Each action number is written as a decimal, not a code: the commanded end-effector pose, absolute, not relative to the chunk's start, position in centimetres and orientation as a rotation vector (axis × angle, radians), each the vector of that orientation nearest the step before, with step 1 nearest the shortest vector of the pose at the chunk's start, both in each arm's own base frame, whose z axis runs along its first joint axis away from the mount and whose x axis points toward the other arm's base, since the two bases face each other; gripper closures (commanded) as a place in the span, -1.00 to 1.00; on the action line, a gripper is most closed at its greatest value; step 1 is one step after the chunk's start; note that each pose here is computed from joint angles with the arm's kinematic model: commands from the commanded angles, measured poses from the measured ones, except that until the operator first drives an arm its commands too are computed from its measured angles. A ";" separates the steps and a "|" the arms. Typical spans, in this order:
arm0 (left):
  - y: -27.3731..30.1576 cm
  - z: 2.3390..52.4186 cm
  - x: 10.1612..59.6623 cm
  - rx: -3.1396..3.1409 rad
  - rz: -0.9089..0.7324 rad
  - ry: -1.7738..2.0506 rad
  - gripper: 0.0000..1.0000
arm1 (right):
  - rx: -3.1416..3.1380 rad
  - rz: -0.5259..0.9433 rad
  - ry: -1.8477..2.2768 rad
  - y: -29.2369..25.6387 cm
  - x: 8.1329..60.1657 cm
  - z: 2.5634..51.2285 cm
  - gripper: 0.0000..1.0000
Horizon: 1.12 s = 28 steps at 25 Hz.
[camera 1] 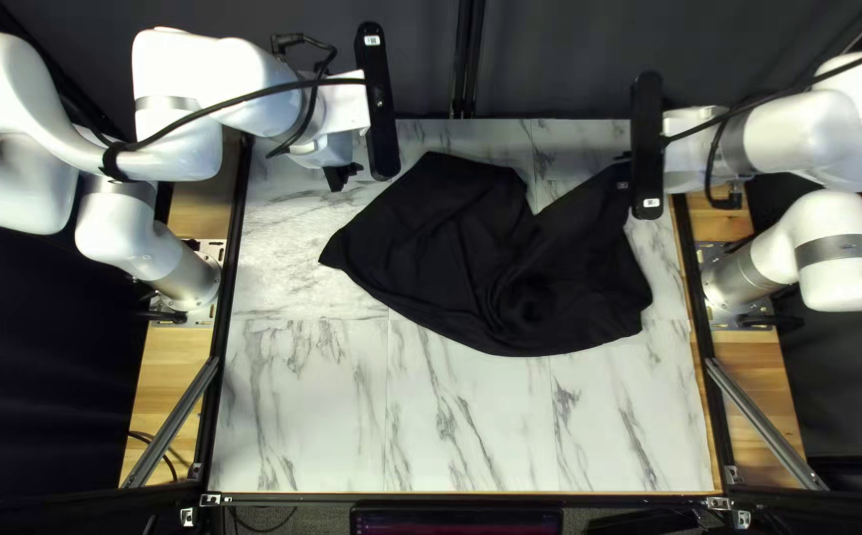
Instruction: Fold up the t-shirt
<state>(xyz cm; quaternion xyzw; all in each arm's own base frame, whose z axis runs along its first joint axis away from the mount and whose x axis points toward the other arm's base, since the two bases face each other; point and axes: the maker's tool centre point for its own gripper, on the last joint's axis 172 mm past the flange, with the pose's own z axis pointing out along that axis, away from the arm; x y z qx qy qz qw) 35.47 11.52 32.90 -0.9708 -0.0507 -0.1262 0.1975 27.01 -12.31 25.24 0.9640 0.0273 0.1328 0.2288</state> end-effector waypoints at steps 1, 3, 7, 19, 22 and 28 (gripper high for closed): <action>11.5 32.9 35.5 -2.717 -0.353 -0.142 -1.00 | 2.658 0.320 0.049 -14.1 27.5 24.0 1.00; 11.5 32.9 35.5 -2.717 -0.353 -0.142 -1.00 | 2.658 0.306 0.049 -14.5 28.2 23.7 1.00; 11.5 32.9 35.5 -2.717 -0.353 -0.142 -1.00 | 2.660 0.262 0.043 -15.1 28.6 22.7 -1.00; 11.5 32.9 35.5 -2.717 -0.353 -0.142 -1.00 | 2.672 0.316 0.157 -7.2 29.1 31.1 -1.00; 11.5 32.9 35.5 -2.717 -0.353 -0.142 -1.00 | 2.685 0.326 0.194 -4.3 28.6 33.0 -1.00; 11.5 32.9 35.5 -2.717 -0.353 -0.142 -1.00 | 2.739 0.344 0.208 2.7 28.1 35.8 -1.00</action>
